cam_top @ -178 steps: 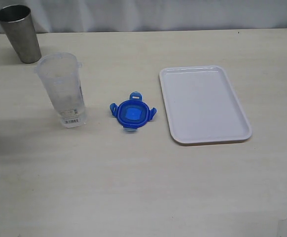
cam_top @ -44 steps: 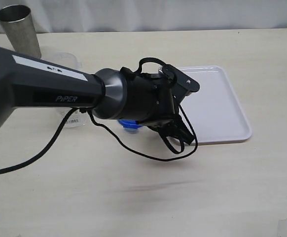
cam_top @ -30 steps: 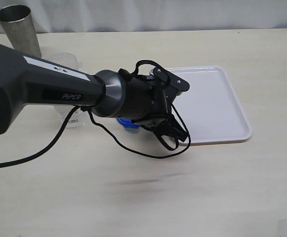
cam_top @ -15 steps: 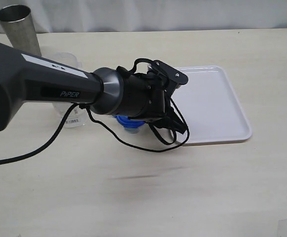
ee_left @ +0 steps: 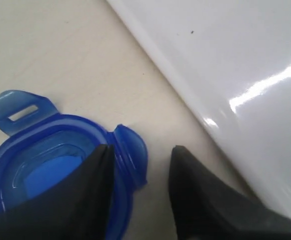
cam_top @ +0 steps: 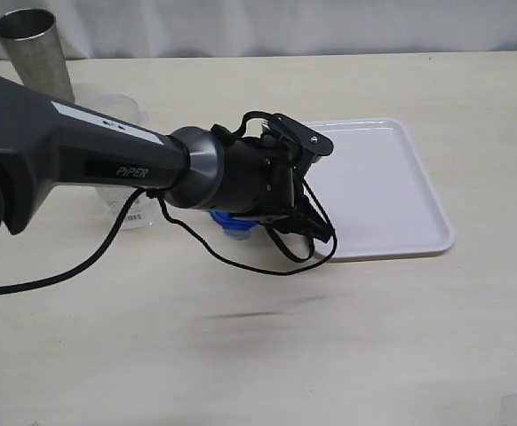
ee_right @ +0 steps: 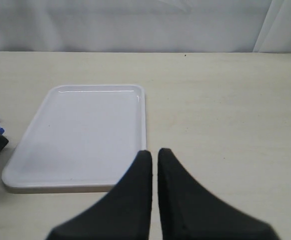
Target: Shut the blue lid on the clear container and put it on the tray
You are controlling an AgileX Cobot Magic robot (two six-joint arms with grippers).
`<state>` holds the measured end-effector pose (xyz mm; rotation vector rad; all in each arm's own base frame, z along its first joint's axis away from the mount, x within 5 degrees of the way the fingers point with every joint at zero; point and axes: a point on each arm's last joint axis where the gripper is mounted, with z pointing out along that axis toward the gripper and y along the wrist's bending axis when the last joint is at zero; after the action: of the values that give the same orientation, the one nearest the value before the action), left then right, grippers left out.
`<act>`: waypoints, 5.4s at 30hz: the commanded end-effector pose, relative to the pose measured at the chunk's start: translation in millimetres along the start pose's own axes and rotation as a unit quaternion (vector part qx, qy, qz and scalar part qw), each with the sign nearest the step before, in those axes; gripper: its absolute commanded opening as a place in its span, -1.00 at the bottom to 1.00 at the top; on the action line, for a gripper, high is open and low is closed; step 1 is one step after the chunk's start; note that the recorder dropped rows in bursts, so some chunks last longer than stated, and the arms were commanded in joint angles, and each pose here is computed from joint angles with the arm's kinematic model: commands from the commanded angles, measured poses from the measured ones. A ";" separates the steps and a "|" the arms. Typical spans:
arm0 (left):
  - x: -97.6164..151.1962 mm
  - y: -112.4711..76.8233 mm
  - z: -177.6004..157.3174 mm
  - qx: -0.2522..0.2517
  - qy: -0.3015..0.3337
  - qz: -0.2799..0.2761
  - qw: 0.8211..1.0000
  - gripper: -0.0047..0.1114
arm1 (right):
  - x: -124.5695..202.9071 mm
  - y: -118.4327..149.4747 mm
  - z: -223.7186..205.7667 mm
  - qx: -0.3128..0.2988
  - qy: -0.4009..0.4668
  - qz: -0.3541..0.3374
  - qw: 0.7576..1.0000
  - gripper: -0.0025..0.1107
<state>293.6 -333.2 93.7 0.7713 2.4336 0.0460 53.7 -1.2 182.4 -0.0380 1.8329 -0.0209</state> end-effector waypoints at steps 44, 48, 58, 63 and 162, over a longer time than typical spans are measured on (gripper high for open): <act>-36.5 19.5 -161.9 -0.018 -0.029 0.085 0.996 -0.92 | 0.3 0.2 -0.1 -0.001 -0.003 -0.002 1.000 -0.88; -41.3 29.8 -202.3 0.017 -0.058 0.082 0.995 -0.92 | 0.3 0.2 -0.1 -0.001 -0.003 -0.002 1.000 -0.88; -30.5 71.3 -281.5 0.012 -0.104 0.043 0.994 -0.92 | 0.3 0.2 -0.1 -0.001 -0.003 -0.002 1.000 -0.88; -13.0 87.8 -305.5 0.016 -0.122 0.030 0.992 -0.92 | 0.3 0.2 -0.1 -0.001 -0.003 -0.002 1.000 -0.88; 49.3 195.7 -241.1 -0.012 -0.124 -0.162 0.979 -0.92 | 0.3 0.2 -0.1 -0.001 -0.003 -0.002 1.000 -0.88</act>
<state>232.2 -114.5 306.0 0.3447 2.2887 -0.1479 53.7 -1.2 182.4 -0.0380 1.8329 -0.0209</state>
